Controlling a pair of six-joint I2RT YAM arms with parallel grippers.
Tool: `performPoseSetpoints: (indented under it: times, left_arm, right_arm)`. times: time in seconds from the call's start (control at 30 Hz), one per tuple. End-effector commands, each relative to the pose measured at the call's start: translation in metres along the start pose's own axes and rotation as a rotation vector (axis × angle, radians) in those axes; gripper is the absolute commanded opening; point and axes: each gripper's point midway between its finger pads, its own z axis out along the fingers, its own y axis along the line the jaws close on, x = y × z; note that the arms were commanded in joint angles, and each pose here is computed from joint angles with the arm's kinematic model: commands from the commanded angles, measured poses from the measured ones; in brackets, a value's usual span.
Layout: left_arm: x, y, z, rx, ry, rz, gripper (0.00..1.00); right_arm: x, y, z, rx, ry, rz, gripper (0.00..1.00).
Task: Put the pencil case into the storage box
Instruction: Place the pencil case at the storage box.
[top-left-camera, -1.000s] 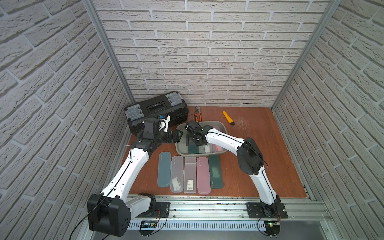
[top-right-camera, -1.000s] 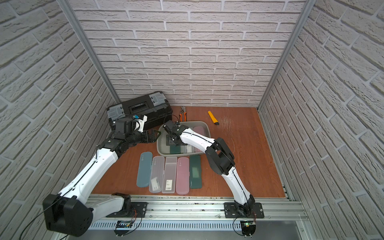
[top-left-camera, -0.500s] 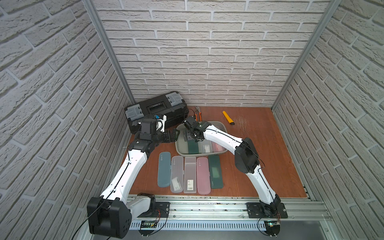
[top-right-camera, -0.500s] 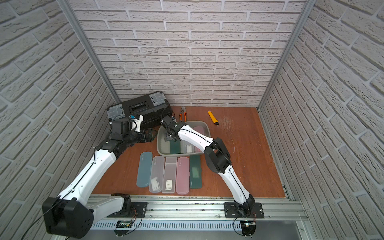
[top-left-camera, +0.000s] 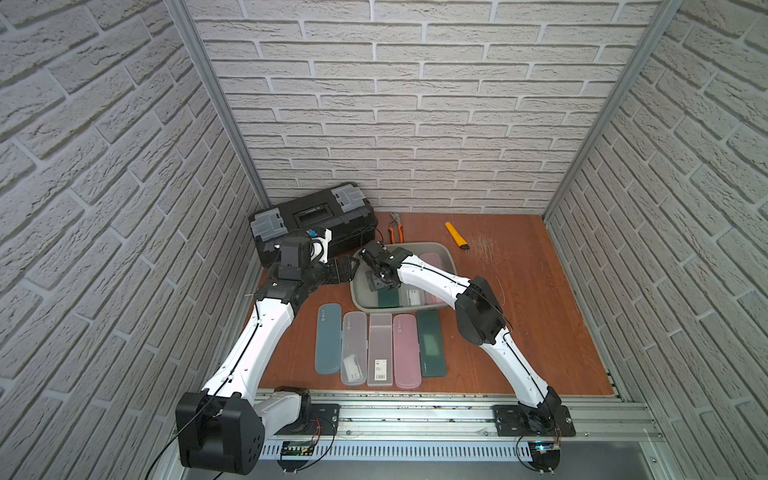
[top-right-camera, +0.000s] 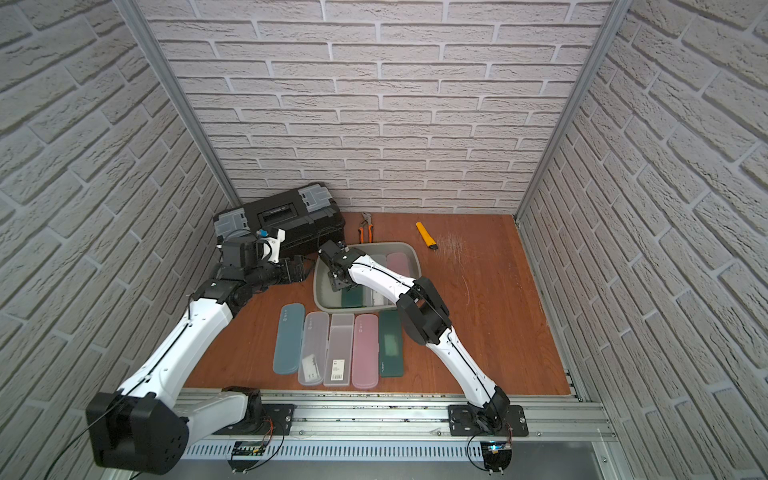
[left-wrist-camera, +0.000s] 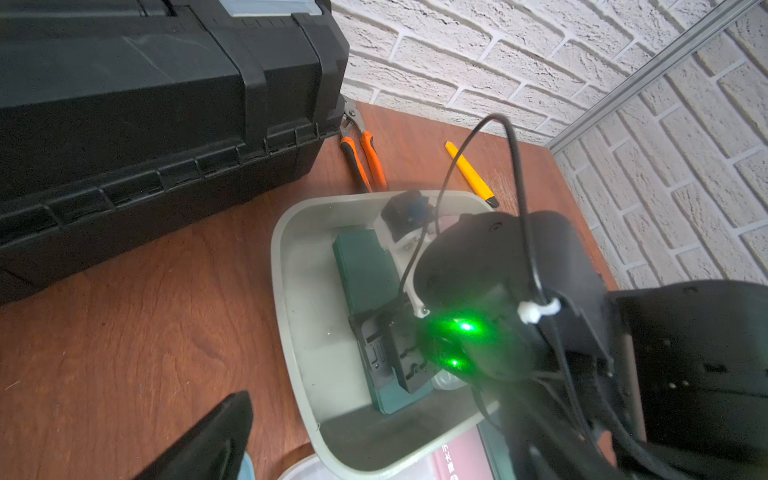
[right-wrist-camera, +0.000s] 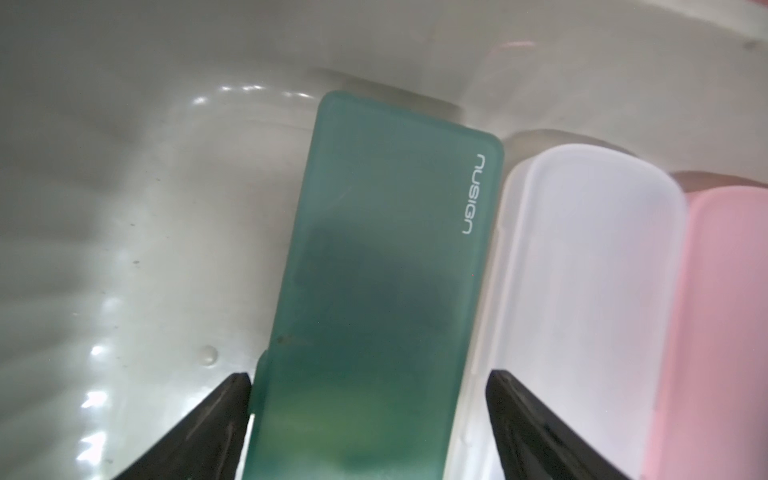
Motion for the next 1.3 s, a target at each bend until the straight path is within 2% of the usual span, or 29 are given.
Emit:
performPoseSetpoints:
  times: [0.0, 0.17, 0.33, 0.57, 0.7, 0.8, 0.9, 0.97, 1.07, 1.27]
  left_arm:
    - [-0.003, -0.003, 0.004, 0.031, -0.022, 0.009, 0.99]
    - [-0.003, -0.001, 0.004, 0.025, -0.019, 0.007, 0.98]
    - [-0.002, -0.001, 0.005, 0.024, -0.015, 0.007, 0.99]
    - [0.002, -0.003, 0.005, 0.002, 0.003, 0.041, 0.98]
    - [0.016, -0.016, 0.006, -0.022, 0.042, 0.106, 0.99]
    - [0.026, -0.028, 0.01, -0.011, 0.045, 0.101, 0.99]
    - [0.055, -0.022, 0.027, 0.015, 0.038, 0.03, 0.98]
    - [0.091, -0.01, 0.04, 0.014, 0.085, -0.031, 0.99]
    - [0.124, -0.006, 0.039, 0.008, 0.17, -0.08, 0.98]
    - [0.12, -0.015, 0.0, -0.101, 0.121, -0.004, 0.99]
  right_arm:
    - [-0.001, -0.017, -0.007, 0.099, -0.013, -0.056, 0.92]
    - [0.0, -0.032, -0.009, 0.148, -0.007, -0.044, 0.93]
    - [-0.013, -0.024, -0.027, 0.038, -0.055, 0.011, 0.93]
    - [-0.05, -0.034, -0.091, -0.09, -0.185, 0.106, 0.93]
    - [-0.042, -0.063, -0.129, -0.098, -0.214, 0.145, 0.93]
    - [-0.016, -0.086, -0.15, -0.141, -0.233, 0.192, 0.93]
    - [0.028, -0.104, -0.153, -0.158, -0.209, 0.223, 0.93]
    - [0.062, -0.112, -0.152, -0.17, -0.16, 0.227, 0.92]
    - [0.113, -0.116, -0.148, -0.204, -0.078, 0.23, 0.9]
    - [0.185, -0.103, -0.126, -0.338, 0.027, 0.295, 0.9]
